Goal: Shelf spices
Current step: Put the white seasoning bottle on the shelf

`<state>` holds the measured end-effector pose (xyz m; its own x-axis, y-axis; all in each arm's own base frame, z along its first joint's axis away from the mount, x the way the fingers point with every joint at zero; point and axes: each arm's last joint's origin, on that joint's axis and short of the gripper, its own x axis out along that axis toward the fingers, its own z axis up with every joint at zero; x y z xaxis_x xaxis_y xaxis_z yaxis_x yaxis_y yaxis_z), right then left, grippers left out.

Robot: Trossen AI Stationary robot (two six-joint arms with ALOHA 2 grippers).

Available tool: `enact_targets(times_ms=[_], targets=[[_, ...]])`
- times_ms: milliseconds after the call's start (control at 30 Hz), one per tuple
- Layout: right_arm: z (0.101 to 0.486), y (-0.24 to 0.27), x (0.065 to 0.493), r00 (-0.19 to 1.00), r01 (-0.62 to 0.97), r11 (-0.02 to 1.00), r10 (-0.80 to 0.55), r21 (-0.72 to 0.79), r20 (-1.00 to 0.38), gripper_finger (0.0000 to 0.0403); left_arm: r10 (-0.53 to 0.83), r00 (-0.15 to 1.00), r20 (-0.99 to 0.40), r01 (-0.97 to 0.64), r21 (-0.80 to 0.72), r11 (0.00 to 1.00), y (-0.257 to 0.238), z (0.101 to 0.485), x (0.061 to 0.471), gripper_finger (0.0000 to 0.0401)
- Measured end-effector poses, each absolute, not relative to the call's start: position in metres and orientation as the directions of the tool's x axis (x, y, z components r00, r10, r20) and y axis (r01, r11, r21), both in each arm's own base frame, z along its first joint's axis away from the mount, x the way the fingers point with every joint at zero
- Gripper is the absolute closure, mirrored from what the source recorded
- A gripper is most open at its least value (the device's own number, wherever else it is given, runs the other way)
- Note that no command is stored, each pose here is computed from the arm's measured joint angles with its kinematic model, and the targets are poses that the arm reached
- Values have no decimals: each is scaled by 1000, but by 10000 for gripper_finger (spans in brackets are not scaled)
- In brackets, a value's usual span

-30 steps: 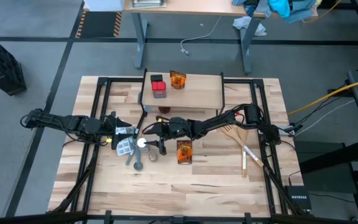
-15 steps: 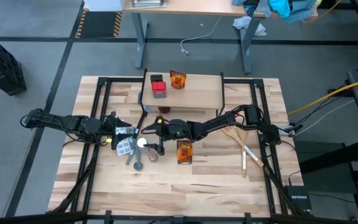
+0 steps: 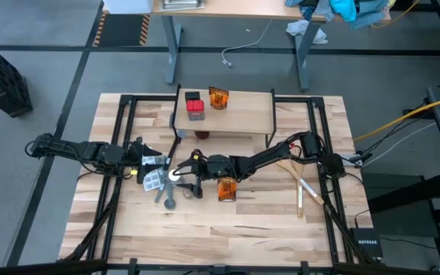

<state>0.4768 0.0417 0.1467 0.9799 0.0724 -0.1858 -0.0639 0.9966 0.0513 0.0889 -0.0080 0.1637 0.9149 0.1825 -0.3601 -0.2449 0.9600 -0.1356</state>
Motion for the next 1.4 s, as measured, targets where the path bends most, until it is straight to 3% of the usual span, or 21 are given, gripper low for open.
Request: enact_targets(times_ms=[767,1033,1167,1400], targets=[[108,43,509,978,-60,995,74,78,-193,29,183,915,-360,-245,-135,960,-8,164,89,166],[103,41,508,971,11,998,4,61,-240,33,183,915,-361,-245,-135,960,-8,164,89,166],[103,41,508,970,11,998,4,61,-244,70,183,915,-361,-245,-135,960,-8,164,89,166],[103,41,508,970,9,998,6,59,-244,196,183,915,-361,-245,-135,960,-8,164,89,166]])
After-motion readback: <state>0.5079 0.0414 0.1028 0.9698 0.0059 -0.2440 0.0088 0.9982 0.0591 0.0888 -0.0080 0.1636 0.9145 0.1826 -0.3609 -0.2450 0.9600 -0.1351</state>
